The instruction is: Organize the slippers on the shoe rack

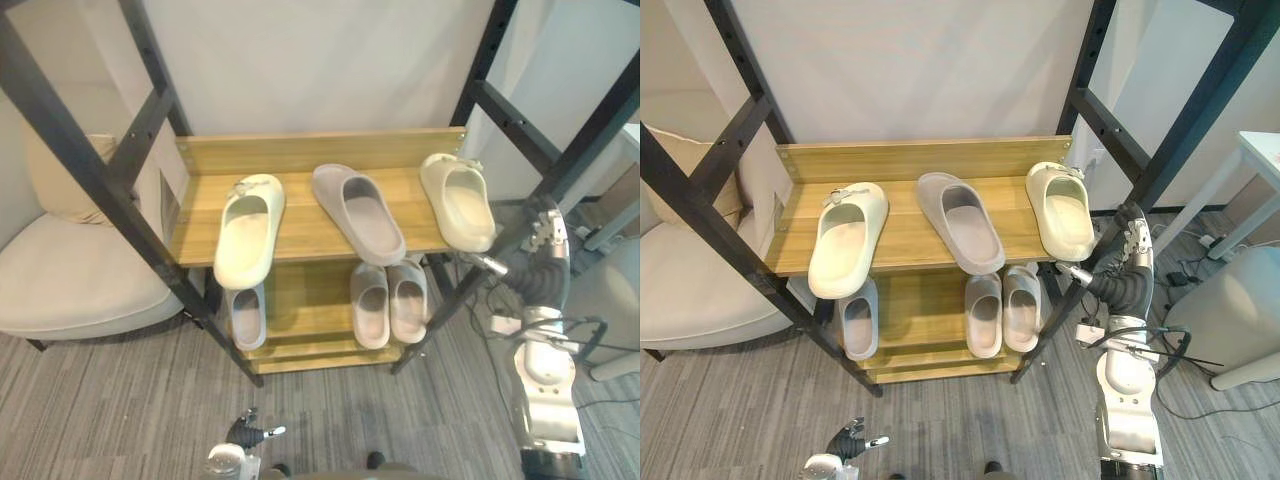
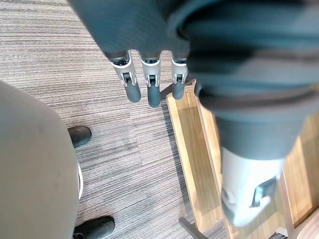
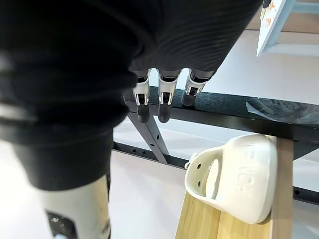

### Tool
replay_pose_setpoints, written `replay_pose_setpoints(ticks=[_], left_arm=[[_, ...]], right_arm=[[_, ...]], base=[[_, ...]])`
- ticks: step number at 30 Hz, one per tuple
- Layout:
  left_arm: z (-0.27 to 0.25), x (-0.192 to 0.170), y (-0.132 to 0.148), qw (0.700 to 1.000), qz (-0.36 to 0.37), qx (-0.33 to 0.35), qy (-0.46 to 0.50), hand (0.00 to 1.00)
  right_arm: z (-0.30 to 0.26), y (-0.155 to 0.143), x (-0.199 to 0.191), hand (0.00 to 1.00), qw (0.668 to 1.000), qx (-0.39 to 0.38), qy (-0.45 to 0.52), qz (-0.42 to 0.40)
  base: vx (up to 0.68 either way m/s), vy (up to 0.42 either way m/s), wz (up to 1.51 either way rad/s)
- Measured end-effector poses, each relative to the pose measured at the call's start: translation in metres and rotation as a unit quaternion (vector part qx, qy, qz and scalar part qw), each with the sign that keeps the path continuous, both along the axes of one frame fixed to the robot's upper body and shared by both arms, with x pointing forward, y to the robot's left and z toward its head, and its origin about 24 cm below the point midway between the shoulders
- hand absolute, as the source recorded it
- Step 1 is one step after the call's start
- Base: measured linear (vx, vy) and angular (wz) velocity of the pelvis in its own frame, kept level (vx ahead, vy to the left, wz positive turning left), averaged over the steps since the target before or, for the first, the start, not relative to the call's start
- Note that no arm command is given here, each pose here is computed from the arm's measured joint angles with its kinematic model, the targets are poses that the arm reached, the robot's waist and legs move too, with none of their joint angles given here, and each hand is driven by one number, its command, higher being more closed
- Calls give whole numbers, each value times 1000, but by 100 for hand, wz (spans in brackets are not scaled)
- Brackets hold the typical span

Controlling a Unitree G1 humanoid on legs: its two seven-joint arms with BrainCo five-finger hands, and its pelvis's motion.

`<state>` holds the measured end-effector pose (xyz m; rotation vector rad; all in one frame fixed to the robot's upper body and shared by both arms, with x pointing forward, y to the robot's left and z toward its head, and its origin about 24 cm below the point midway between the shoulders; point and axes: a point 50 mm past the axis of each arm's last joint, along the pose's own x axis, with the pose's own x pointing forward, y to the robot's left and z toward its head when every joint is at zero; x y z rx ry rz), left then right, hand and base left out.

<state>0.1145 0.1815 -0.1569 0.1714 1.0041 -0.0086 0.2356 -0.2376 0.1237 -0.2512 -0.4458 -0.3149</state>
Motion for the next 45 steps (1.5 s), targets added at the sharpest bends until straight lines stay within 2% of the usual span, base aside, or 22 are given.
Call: replay_pose_setpoints(ticks=[10, 14, 21, 33, 41, 45], left_arm=[[0, 0, 0, 1000, -2, 1, 0, 0], [1, 3, 0, 1000, -3, 1, -5, 0], [3, 8, 1, 1000, -4, 2, -14, 0], [3, 7, 1, 1000, -16, 5, -12, 0], [5, 9, 1, 1000, -15, 3, -19, 0], [5, 10, 2, 1000, -14, 3, -21, 0]], right_arm=[[9, 4, 20, 0, 1000, 15, -10, 7], [24, 30, 34, 0, 997, -11, -28, 76], [35, 43, 41, 0, 994, -37, -50, 85], [35, 39, 65, 0, 997, -27, -26, 72], [46, 17, 94, 0, 997, -64, 14, 38], [50, 14, 104, 0, 997, -63, 25, 30]], base=[[-77, -16, 7], [-45, -22, 17], [28, -10, 6], [7, -2, 0], [0, 0, 0], [8, -2, 0]])
